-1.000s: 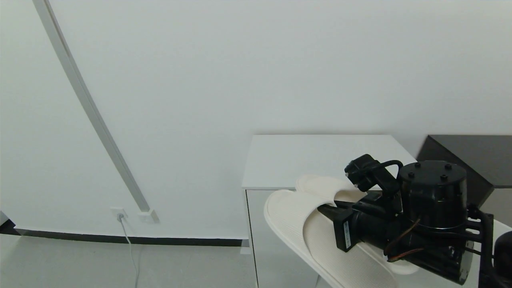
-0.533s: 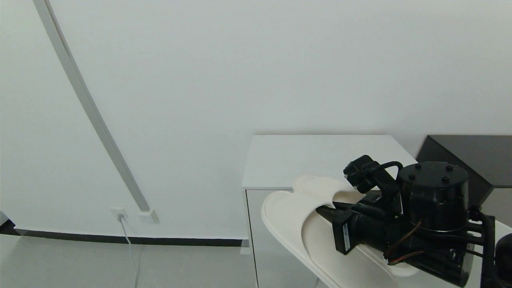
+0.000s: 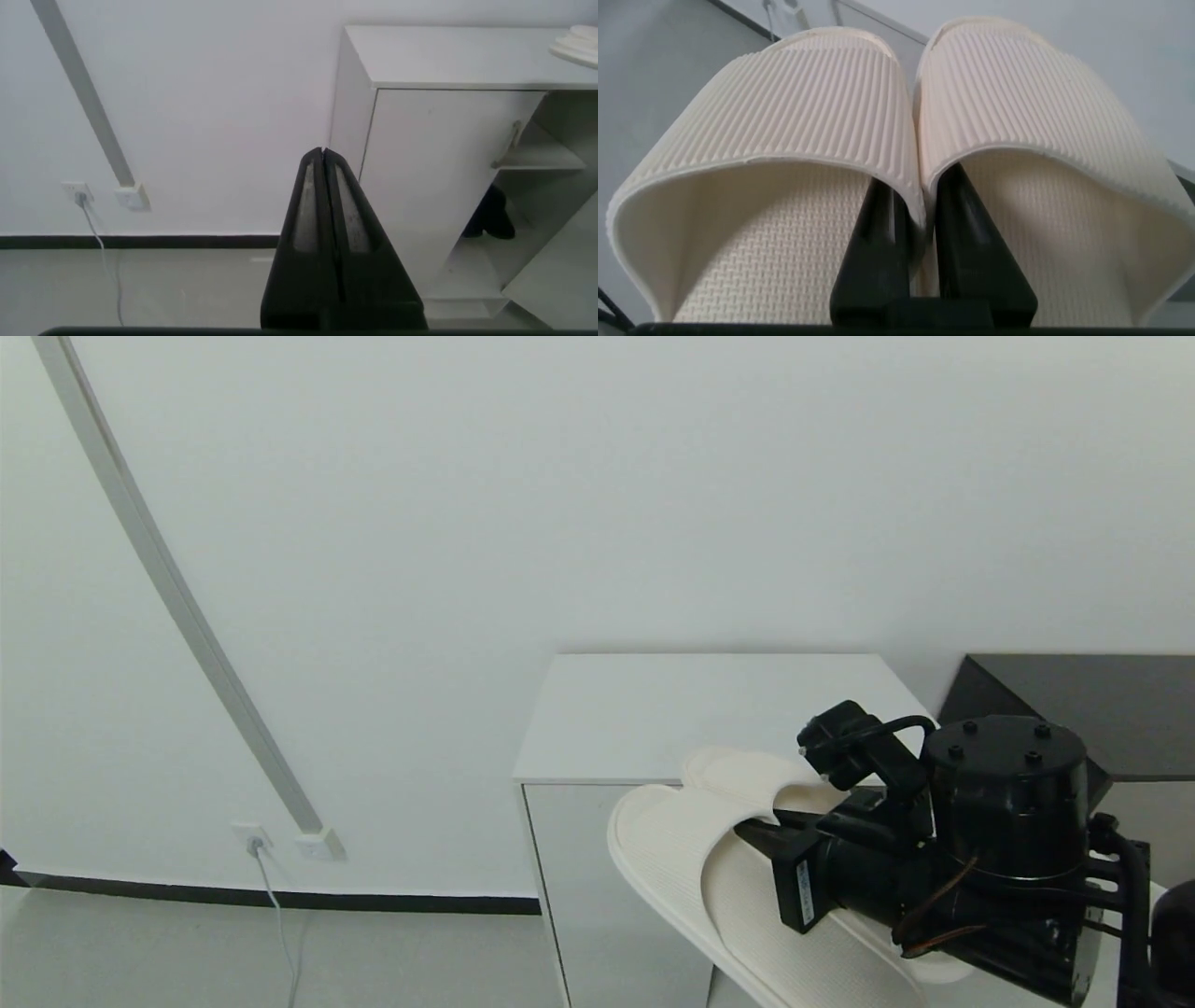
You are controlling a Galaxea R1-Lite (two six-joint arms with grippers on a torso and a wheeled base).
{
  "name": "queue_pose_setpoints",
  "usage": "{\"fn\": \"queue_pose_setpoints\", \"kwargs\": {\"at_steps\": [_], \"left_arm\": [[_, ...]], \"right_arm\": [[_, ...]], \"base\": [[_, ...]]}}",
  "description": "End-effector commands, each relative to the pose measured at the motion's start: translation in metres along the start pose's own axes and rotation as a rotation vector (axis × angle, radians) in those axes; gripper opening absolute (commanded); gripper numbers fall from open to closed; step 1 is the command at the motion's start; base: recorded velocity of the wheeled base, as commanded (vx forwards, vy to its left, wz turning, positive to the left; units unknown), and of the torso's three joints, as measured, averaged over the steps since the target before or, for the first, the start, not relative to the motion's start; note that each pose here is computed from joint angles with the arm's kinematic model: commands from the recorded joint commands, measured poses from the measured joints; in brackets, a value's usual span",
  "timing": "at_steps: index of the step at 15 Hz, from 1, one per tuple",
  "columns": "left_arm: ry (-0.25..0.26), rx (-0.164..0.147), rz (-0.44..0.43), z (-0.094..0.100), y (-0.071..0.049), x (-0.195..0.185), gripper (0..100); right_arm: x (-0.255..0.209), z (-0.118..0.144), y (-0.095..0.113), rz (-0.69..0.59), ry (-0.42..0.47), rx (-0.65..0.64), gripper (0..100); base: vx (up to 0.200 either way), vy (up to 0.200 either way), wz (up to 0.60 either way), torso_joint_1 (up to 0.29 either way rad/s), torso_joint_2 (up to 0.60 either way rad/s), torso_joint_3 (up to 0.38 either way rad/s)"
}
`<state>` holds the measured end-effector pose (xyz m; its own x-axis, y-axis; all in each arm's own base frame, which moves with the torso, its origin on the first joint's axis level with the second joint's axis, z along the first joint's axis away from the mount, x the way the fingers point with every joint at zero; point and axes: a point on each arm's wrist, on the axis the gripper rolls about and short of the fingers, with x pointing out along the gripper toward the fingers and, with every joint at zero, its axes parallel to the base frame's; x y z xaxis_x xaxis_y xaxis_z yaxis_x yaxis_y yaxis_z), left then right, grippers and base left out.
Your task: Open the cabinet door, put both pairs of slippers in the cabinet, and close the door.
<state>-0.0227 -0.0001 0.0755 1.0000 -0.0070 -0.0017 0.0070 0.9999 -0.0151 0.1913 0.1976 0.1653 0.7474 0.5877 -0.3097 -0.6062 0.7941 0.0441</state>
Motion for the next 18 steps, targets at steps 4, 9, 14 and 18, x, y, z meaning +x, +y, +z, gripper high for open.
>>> {"fn": "queue_pose_setpoints", "kwargs": {"at_steps": [4, 9, 14, 18], "left_arm": [[0.0, 0.0, 0.001, 0.0, 0.0, 0.0, 0], [0.0, 0.0, -0.001, 0.0, -0.0001, 0.0, 0], [0.0, 0.003, -0.002, 0.0, 0.0, 0.0, 0], [0.0, 0.003, -0.001, 0.0, -0.0001, 0.0, 0]], "right_arm": [[0.0016, -0.0013, 0.0001, -0.001, 0.005, -0.001, 0], [0.0016, -0.0013, 0.0001, -0.001, 0.005, -0.001, 0], [0.0016, -0.001, 0.001, 0.004, 0.004, -0.002, 0], [0.0017, -0.0024, 0.0017, 0.005, 0.01, 0.001, 0]], "base": [[0.0, -0.2, 0.0, 0.002, 0.0, 0.006], [0.0, -0.2, 0.0, 0.002, 0.01, 0.004], [0.0, -0.08, 0.0, 0.003, 0.0, 0.0], [0.0, 0.0, 0.0, 0.0, 0.0, 0.0]]}}
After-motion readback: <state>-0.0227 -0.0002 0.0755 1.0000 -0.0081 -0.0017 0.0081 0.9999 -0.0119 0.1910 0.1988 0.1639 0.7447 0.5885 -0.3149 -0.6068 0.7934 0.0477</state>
